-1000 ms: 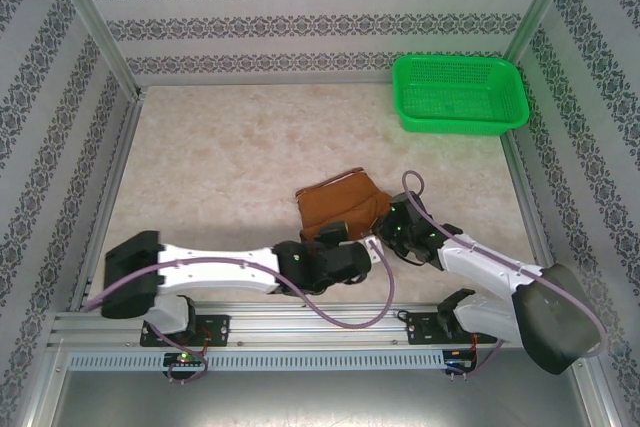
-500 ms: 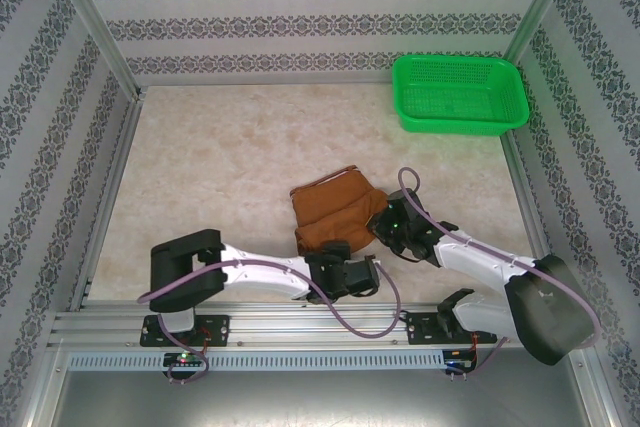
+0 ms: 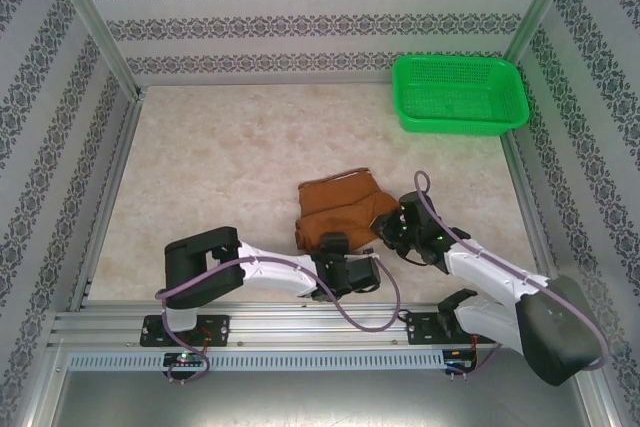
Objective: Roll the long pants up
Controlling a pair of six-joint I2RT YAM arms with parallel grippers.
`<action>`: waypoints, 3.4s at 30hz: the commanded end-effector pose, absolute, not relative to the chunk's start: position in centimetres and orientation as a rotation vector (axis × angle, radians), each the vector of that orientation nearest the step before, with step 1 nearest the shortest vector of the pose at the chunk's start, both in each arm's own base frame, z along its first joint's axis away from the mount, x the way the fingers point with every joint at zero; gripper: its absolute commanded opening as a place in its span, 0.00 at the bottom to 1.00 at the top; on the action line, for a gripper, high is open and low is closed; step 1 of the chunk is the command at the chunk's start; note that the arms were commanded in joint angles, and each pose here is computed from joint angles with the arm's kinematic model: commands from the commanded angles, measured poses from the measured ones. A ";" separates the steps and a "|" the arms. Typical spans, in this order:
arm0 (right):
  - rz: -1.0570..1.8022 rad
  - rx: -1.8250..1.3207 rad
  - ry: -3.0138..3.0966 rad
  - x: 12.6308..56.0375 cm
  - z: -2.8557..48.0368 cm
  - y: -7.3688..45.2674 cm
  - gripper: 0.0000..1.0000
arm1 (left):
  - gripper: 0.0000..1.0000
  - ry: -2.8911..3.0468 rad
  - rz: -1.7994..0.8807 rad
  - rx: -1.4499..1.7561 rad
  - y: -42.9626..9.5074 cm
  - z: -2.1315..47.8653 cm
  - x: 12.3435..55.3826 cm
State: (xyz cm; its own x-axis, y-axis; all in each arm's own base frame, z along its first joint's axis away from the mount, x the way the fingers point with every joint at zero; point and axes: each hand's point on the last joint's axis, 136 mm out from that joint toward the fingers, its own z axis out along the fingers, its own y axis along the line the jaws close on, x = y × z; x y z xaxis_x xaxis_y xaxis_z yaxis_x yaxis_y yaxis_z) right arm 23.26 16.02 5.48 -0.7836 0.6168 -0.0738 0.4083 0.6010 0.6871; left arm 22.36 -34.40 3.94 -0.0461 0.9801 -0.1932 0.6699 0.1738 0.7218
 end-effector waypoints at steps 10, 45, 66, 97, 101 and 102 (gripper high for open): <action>1.198 0.759 2.701 19.2 6.6 17.7 0.00 | 0.07 1.994 0.596 1.441 -30.3 0.7 31.2; 1.031 0.820 2.748 25.3 3.1 14.6 0.00 | 0.75 1.967 0.213 1.586 -36.4 9.4 19.1; 1.321 0.784 2.692 24.2 4.5 17.3 0.00 | 0.86 1.956 0.695 1.383 -32.7 3.7 30.7; 0.644 0.584 2.632 28.3 10.2 9.5 0.86 | 0.00 2.474 -0.449 1.722 -39.6 8.8 15.4; 0.533 0.658 2.531 28.4 13.5 7.1 0.88 | 0.00 2.546 -0.735 1.609 -39.9 9.9 15.4; 0.504 0.701 2.510 28.1 13.9 6.2 0.88 | 0.00 2.560 -0.832 1.560 -40.1 10.4 15.4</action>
